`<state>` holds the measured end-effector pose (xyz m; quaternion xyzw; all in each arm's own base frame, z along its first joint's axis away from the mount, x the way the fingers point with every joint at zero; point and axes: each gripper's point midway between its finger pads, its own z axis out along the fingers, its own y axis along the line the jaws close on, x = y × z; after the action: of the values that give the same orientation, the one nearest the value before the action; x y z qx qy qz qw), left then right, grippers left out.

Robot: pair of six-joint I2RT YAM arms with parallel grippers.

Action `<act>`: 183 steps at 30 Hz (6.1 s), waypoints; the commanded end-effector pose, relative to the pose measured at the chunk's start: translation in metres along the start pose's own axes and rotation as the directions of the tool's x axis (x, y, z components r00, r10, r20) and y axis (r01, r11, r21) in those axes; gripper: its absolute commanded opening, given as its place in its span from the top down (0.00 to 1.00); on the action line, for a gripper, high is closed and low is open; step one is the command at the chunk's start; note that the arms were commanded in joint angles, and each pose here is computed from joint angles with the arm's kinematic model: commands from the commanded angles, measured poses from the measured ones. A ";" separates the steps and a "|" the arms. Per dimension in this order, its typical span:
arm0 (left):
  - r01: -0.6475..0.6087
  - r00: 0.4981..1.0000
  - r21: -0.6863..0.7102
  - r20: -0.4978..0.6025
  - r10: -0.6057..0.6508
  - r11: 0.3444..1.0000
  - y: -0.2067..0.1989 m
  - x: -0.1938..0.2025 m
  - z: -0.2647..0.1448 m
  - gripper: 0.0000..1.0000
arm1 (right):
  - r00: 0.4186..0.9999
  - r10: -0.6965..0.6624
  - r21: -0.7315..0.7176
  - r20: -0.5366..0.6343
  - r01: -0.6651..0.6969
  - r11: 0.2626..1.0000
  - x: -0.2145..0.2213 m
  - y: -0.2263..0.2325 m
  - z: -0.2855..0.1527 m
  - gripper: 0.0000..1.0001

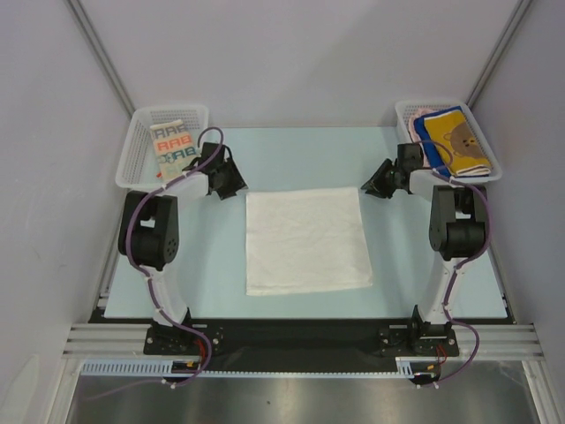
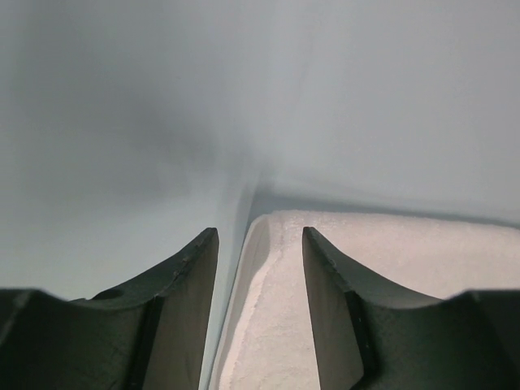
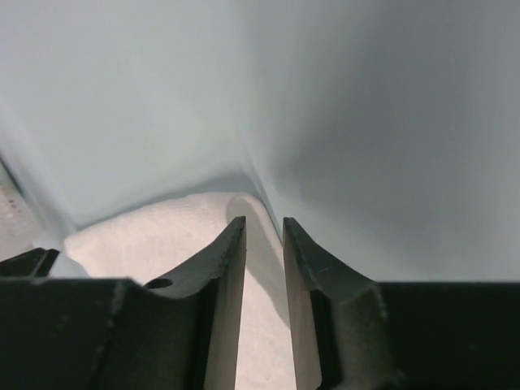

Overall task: Fold and stack the towels
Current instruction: Fold the towel

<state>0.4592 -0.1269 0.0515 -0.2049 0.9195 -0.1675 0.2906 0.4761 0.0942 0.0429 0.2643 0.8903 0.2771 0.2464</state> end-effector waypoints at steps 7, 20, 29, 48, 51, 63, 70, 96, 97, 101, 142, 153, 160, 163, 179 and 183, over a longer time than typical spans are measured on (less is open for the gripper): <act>-0.092 0.993 0.003 0.073 0.091 0.996 -0.019 -0.015 -0.034 0.49 | 0.943 -0.274 0.046 0.191 0.271 0.962 -0.026 0.061 -0.040 0.63; -0.201 0.977 0.074 -0.052 0.205 0.977 -0.037 0.010 -0.019 0.58 | 0.891 -0.448 0.016 0.074 0.449 0.894 0.010 0.084 -0.024 0.72; -0.249 0.964 0.082 -0.079 0.255 0.965 -0.050 0.021 -0.013 0.66 | 0.884 -0.465 -0.022 -0.047 0.465 0.885 0.046 0.083 0.017 0.87; -0.242 0.970 -0.120 -0.044 0.238 0.963 -0.019 0.011 0.017 0.66 | 0.915 -0.396 0.079 -0.073 0.401 0.913 0.034 0.042 0.039 0.88; -0.239 0.971 -0.145 -0.052 0.234 0.960 -0.016 0.010 0.021 0.66 | 0.923 -0.378 0.096 -0.069 0.384 0.918 0.030 0.032 0.038 0.88; -0.244 0.969 -0.176 -0.077 0.234 0.954 -0.008 0.015 0.029 0.66 | 0.928 -0.369 0.183 -0.047 0.371 0.910 0.013 0.012 0.030 0.88; -0.255 0.966 -0.188 -0.077 0.245 0.948 -0.009 0.010 0.030 0.66 | 0.932 -0.360 0.222 -0.025 0.357 0.907 0.005 0.005 0.027 0.88; -0.289 0.953 -0.120 -0.126 0.274 0.950 -0.020 0.017 0.023 0.55 | 0.882 -0.470 0.303 0.040 0.437 0.847 -0.011 0.020 0.007 0.55; -0.288 0.954 -0.124 -0.126 0.273 0.950 -0.019 0.017 0.023 0.55 | 0.882 -0.471 0.295 0.038 0.440 0.848 -0.010 0.020 0.008 0.55; -0.288 0.953 -0.130 -0.138 0.270 0.949 -0.016 0.021 0.024 0.54 | 0.877 -0.480 0.260 0.024 0.458 0.850 -0.002 0.026 0.015 0.53; -0.234 0.958 0.245 0.225 0.180 0.941 -0.108 -0.081 0.025 1.00 | 0.846 -0.441 0.150 0.301 0.415 0.897 -0.063 0.073 0.009 1.00; -0.299 0.914 0.351 0.371 0.161 0.887 -0.136 -0.114 -0.005 1.00 | 0.787 -0.418 0.087 0.454 0.428 0.900 -0.093 0.104 -0.021 1.00; -0.265 0.929 0.276 0.330 0.168 0.924 -0.108 -0.094 -0.020 1.00 | 0.783 -0.412 0.068 0.466 0.432 0.899 -0.073 0.105 -0.052 1.00; -0.245 0.938 0.256 0.308 0.162 0.935 -0.096 -0.081 -0.030 1.00 | 0.789 -0.414 0.070 0.453 0.432 0.899 -0.054 0.099 -0.063 1.00; -0.196 0.963 0.220 0.226 0.146 0.956 -0.052 0.000 -0.063 1.00 | 0.829 -0.406 0.110 0.385 0.395 0.912 0.020 0.052 -0.096 1.00; -0.186 0.970 0.206 0.193 0.147 0.961 -0.042 0.022 -0.061 1.00 | 0.841 -0.391 0.105 0.374 0.380 0.919 0.035 0.041 -0.103 1.00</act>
<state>0.4193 -0.1669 0.0932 -0.0932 0.8902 -0.2325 0.3805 0.4081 0.1147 0.1176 0.1145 0.8753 0.1582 0.4425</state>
